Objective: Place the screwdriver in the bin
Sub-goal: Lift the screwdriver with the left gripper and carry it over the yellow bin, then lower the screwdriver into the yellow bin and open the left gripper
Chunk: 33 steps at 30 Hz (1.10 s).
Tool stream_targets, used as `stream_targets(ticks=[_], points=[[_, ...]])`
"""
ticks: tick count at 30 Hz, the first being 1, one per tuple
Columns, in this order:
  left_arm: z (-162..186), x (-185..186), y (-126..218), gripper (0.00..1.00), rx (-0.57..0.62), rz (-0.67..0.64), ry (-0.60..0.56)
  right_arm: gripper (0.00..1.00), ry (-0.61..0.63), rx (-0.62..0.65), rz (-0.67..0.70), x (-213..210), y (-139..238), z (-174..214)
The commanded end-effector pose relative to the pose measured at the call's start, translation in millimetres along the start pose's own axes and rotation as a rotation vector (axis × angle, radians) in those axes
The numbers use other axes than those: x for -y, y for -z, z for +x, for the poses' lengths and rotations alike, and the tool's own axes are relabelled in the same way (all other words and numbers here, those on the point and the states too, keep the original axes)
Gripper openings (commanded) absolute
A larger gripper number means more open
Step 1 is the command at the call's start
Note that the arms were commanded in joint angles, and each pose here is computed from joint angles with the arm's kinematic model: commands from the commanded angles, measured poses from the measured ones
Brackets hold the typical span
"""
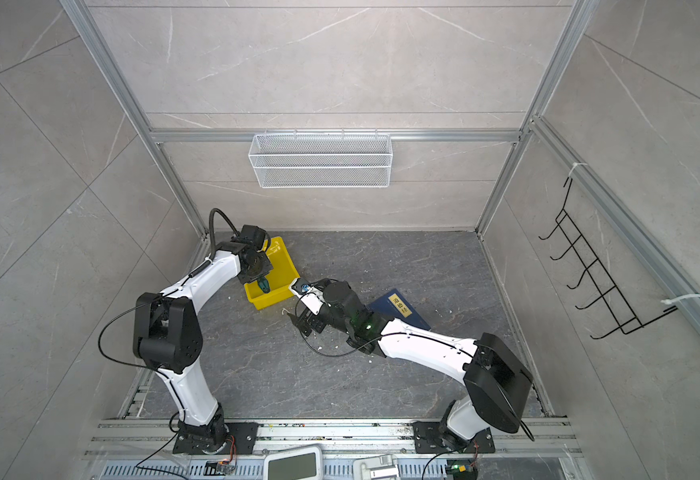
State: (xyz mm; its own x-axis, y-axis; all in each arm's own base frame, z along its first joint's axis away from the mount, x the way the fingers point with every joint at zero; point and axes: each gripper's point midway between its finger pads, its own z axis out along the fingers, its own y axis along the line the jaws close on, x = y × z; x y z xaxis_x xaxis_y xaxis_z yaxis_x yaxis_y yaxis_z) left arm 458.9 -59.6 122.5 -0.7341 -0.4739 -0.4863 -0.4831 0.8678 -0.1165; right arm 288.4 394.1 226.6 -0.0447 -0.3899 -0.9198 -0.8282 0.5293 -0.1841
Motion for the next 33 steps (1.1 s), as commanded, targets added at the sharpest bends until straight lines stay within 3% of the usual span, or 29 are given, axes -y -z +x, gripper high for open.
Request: stream_targets(ticks=[1, 24, 33], points=[[-19, 13, 1, 0.12, 0.027, 0.038, -0.014, 0.99, -0.007, -0.004, 0.008, 5, -6, -8], [-5, 10, -70, 0.13, -0.051, -0.006, -0.020, 0.99, -0.002, -0.027, -0.062, -6, -16, -3], [-5, 9, -71, 0.34, -0.050, -0.010, -0.014, 0.99, -0.007, -0.008, -0.077, -8, -13, -8]])
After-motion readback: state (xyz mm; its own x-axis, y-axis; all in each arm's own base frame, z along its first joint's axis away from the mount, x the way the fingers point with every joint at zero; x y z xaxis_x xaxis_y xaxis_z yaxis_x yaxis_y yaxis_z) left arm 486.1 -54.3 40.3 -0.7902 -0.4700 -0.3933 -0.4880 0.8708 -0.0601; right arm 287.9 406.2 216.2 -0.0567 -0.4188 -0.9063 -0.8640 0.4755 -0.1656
